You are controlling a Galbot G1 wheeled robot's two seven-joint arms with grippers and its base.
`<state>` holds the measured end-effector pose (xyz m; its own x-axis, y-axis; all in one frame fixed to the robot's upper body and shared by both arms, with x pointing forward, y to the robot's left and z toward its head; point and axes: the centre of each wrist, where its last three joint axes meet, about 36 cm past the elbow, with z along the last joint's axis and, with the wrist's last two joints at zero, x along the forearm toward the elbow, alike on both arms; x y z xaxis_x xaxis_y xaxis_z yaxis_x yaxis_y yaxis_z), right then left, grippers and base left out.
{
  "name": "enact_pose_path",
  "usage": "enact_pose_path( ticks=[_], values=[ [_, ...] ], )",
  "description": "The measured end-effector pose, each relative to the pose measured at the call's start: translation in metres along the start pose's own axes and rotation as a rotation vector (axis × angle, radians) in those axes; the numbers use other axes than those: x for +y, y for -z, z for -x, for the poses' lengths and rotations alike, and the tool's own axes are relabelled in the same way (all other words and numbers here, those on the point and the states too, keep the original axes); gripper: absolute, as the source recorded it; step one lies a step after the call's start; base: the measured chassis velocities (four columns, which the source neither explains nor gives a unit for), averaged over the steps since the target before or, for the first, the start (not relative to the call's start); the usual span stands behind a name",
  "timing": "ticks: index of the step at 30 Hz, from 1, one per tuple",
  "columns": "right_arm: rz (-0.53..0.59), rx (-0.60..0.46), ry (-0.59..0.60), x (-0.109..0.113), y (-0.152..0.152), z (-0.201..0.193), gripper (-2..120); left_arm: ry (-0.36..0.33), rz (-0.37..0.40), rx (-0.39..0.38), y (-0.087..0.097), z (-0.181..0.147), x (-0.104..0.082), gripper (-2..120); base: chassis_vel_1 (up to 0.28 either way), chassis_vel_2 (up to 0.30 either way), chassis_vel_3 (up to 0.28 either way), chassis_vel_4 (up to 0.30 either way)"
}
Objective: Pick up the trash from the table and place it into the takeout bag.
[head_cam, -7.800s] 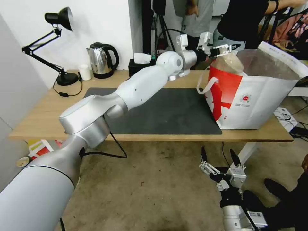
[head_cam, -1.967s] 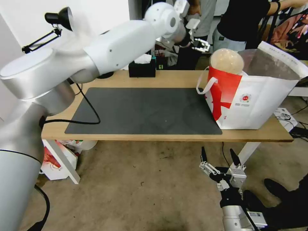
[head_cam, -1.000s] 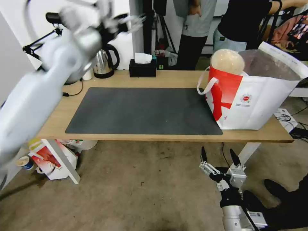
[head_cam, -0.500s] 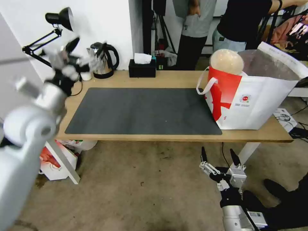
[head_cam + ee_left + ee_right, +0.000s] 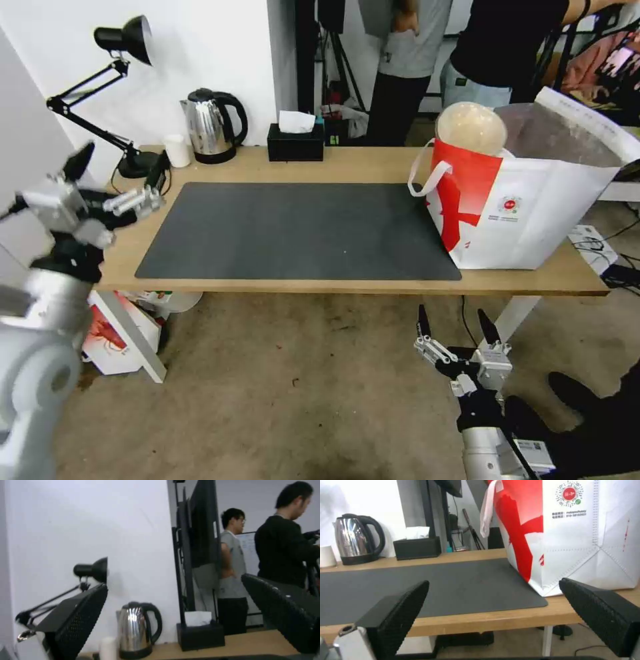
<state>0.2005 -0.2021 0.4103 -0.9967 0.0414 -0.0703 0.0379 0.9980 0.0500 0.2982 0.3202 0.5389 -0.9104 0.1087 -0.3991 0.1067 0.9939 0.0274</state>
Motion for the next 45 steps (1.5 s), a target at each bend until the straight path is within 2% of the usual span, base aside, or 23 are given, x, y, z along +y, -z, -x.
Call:
enact_pose_path(
  ticks=[2, 7, 12, 15, 16, 18, 22, 23, 27, 28, 32, 34, 37, 45],
  values=[
    [0.0, 0.0, 0.0, 0.0, 0.0, 0.0, 100, 0.025, -0.007, 0.015, -0.012, -0.015, -0.011, 100, 0.0, 0.0, 0.0, 0.0],
    [0.0, 0.0, 0.0, 0.0, 0.0, 0.0, 100, 0.032, -0.019, 0.059, -0.026, -0.031, -0.026, 100, 0.0, 0.0, 0.0, 0.0],
    [0.0, 0.0, 0.0, 0.0, 0.0, 0.0, 100, 0.042, -0.021, 0.082, -0.033, -0.043, -0.035, 100, 0.0, 0.0, 0.0, 0.0],
    [0.0, 0.0, 0.0, 0.0, 0.0, 0.0, 100, 0.055, -0.072, 0.104, -0.043, -0.061, -0.056, 100, 0.0, 0.0, 0.0, 0.0],
    [0.0, 0.0, 0.0, 0.0, 0.0, 0.0, 100, 0.055, -0.072, 0.104, -0.043, -0.061, -0.056, 100, 0.0, 0.0, 0.0, 0.0],
    [0.0, 0.0, 0.0, 0.0, 0.0, 0.0, 100, 0.079, -0.085, 0.114, -0.054, -0.072, -0.07, 100, 0.0, 0.0, 0.0, 0.0],
    [0.0, 0.0, 0.0, 0.0, 0.0, 0.0, 100, 0.071, -0.09, 0.125, -0.068, -0.087, -0.084, 100, 0.0, 0.0, 0.0, 0.0],
    [0.0, 0.0, 0.0, 0.0, 0.0, 0.0, 100, 0.071, -0.09, 0.125, -0.068, -0.087, -0.084, 100, 0.0, 0.0, 0.0, 0.0],
    [0.0, 0.0, 0.0, 0.0, 0.0, 0.0, 100, 0.065, -0.081, 0.144, -0.097, -0.106, -0.089, 100, 0.0, 0.0, 0.0, 0.0],
    [0.0, 0.0, 0.0, 0.0, 0.0, 0.0, 100, 0.065, -0.081, 0.144, -0.097, -0.106, -0.089, 100, 0.0, 0.0, 0.0, 0.0],
    [0.0, 0.0, 0.0, 0.0, 0.0, 0.0, 100, 0.084, -0.08, 0.177, -0.126, -0.129, -0.099, 100, 0.0, 0.0, 0.0, 0.0],
    [0.0, 0.0, 0.0, 0.0, 0.0, 0.0, 100, 0.086, -0.08, 0.182, -0.129, -0.132, -0.102, 100, 0.0, 0.0, 0.0, 0.0],
    [0.0, 0.0, 0.0, 0.0, 0.0, 0.0, 100, 0.09, -0.086, 0.198, -0.143, -0.147, -0.113, 100, 0.0, 0.0, 0.0, 0.0],
    [0.0, 0.0, 0.0, 0.0, 0.0, 0.0, 100, 0.093, -0.08, 0.213, -0.151, -0.154, -0.116, 100, 0.0, 0.0, 0.0, 0.0]
  ],
)
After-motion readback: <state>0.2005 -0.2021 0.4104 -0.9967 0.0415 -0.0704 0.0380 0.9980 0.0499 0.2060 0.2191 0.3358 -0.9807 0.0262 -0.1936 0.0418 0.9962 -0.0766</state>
